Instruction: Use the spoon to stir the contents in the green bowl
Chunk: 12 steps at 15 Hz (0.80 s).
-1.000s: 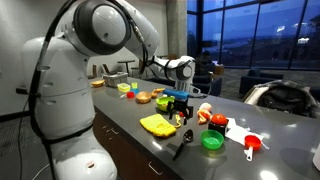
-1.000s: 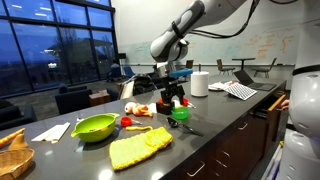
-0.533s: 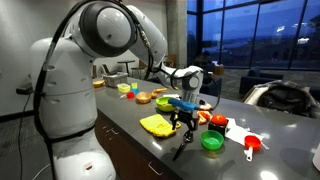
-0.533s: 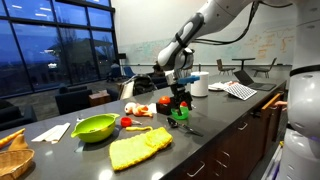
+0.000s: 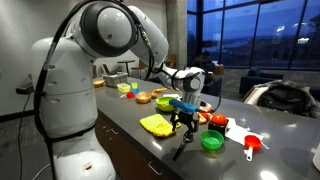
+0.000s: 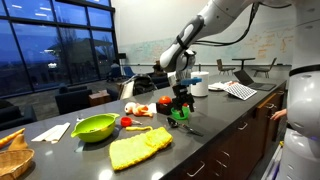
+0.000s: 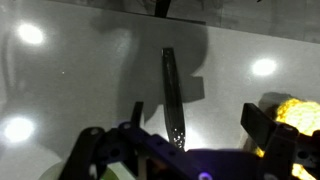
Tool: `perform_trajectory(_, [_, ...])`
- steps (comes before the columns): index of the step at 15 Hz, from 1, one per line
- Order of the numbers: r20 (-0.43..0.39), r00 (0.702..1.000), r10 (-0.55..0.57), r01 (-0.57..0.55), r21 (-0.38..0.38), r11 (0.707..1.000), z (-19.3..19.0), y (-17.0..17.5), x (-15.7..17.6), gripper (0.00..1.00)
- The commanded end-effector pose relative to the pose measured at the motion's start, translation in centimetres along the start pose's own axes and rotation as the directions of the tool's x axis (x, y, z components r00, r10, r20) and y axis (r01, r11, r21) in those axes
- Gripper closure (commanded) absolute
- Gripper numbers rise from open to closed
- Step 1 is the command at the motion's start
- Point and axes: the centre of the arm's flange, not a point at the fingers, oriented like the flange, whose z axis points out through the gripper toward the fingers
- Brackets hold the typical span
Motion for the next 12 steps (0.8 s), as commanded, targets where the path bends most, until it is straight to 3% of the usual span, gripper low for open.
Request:
perform_trajectory(1, [0.001,1.0,-0.001,0.001,-0.003,1.0,0.3,-0.1,0.3,0.0])
perform_trajectory(12, [0.051,0.998,-0.038,0.035,0.052,0.998,5.4,0.5,2.7,0.0])
